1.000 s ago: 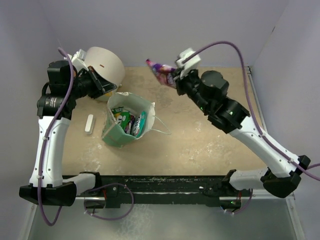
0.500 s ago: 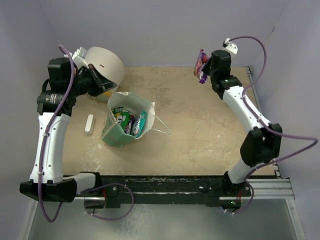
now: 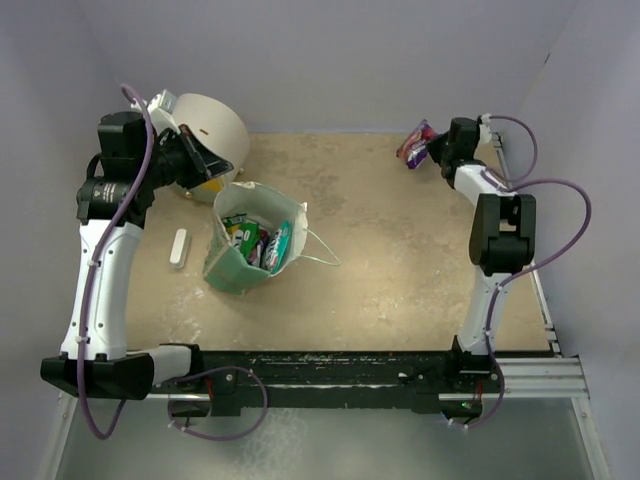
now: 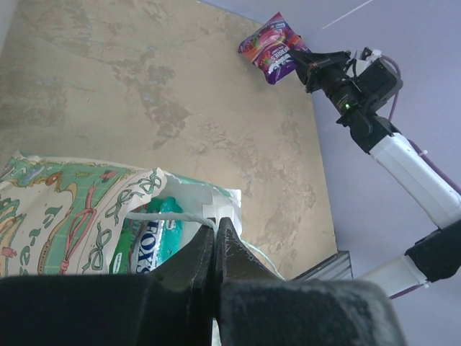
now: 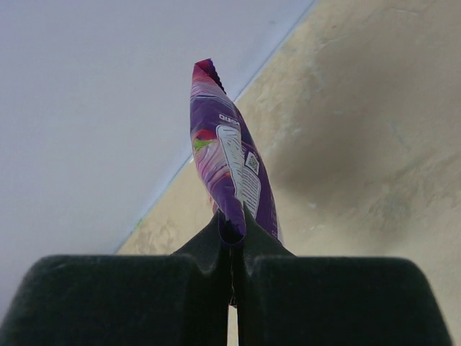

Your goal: Take the snacks out of the paper bag

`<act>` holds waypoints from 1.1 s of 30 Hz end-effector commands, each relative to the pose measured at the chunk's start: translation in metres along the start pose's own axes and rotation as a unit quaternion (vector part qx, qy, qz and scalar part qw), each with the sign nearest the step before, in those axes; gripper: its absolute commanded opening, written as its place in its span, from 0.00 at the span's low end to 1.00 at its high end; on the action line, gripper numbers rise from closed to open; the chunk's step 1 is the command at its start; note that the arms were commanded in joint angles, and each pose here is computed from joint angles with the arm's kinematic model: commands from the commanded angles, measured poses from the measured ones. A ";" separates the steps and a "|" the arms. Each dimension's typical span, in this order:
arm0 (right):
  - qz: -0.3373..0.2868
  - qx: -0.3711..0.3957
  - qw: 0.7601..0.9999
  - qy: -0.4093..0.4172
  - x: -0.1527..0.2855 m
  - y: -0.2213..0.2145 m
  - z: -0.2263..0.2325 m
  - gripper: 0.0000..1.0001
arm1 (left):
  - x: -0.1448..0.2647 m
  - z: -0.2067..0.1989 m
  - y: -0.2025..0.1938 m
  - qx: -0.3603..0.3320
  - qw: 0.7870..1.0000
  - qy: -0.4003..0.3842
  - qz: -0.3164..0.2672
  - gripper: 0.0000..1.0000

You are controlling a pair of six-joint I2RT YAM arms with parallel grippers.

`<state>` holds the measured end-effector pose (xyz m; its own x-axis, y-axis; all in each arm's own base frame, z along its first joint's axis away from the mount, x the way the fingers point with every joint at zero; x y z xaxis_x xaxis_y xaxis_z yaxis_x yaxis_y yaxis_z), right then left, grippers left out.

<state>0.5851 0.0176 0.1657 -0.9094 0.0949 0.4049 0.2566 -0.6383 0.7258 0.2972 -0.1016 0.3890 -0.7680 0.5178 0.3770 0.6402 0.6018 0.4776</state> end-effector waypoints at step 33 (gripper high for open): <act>0.203 0.255 0.940 0.105 0.229 -0.077 0.009 0.82 | -0.001 -0.022 0.021 -0.073 0.996 -0.037 -0.030 0.00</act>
<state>0.3953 0.0169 0.2041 -0.8007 0.0089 0.5990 0.5537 -0.3708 0.7456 0.3113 -0.0955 0.3858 -0.7746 0.4928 0.3963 0.6299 0.5455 0.5529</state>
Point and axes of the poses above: each gripper's point midway between its finger pads, its own x axis back along the fingers, its own z axis along the line the jaws close on, y = z × x, the point moved 3 cm from there along x, back along the fingers, and after that the axes turned 13 degrees about x, right-handed, at the moved point
